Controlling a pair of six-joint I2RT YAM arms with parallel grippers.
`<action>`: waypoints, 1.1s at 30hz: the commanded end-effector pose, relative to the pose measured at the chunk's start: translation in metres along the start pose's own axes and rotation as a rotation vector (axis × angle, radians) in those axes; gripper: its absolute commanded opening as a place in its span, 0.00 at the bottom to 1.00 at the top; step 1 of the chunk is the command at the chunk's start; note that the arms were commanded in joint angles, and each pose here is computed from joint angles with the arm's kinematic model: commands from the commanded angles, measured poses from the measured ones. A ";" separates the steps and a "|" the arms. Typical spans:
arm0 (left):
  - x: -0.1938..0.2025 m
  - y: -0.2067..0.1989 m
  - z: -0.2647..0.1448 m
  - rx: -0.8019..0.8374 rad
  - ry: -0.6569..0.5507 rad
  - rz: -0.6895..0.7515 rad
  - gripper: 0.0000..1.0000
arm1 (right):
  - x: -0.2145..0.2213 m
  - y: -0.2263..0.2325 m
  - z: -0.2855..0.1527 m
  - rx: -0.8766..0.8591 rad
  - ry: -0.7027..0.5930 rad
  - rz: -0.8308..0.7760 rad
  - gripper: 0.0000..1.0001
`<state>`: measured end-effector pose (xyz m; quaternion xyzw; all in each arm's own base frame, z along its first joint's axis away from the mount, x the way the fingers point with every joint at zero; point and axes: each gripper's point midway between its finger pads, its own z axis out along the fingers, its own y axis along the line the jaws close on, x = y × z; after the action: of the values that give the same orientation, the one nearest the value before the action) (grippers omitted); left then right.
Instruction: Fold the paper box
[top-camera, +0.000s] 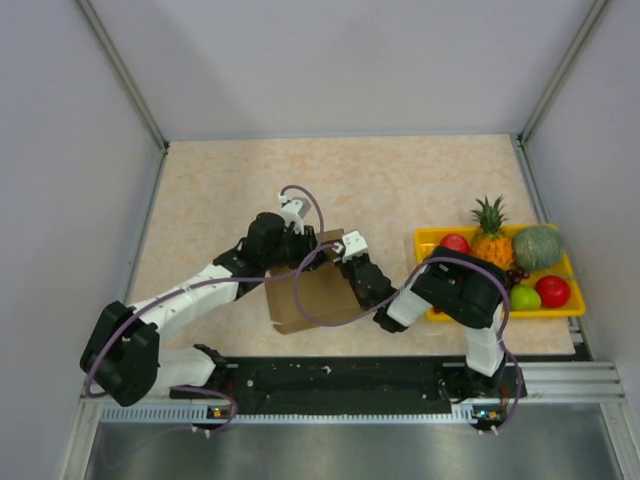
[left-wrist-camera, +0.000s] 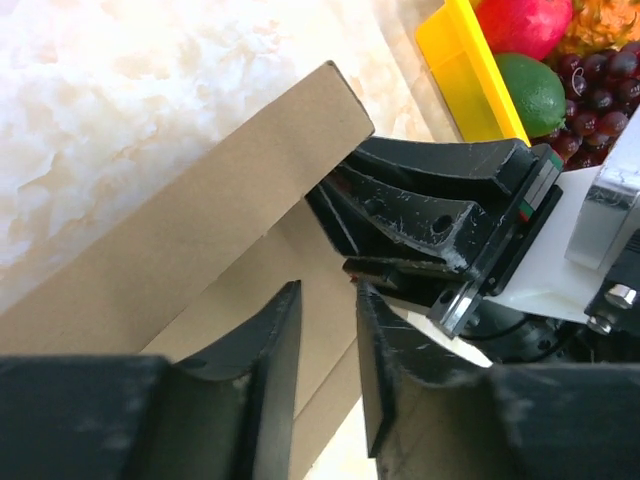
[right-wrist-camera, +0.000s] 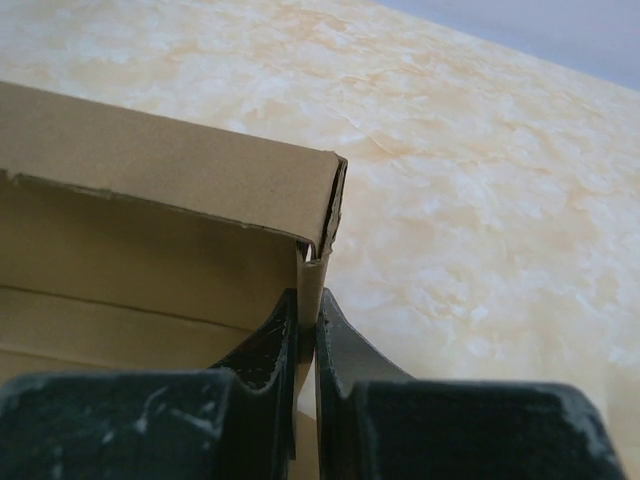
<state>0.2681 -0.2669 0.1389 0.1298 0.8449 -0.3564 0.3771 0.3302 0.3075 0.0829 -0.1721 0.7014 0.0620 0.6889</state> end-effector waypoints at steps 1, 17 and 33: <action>-0.051 -0.012 -0.028 0.017 -0.099 0.037 0.37 | 0.010 0.002 -0.009 -0.102 0.000 -0.034 0.00; -0.069 0.027 -0.015 -0.114 -0.094 0.018 0.65 | 0.008 0.004 -0.013 -0.237 -0.047 -0.027 0.00; -0.037 0.015 0.006 0.033 0.002 -0.019 0.53 | 0.016 -0.013 0.012 0.141 0.061 -0.112 0.00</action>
<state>0.3157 -0.2469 0.1493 0.1166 0.8540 -0.3346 0.3809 0.3421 0.3057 0.0846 -0.1706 0.6941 0.0687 0.6960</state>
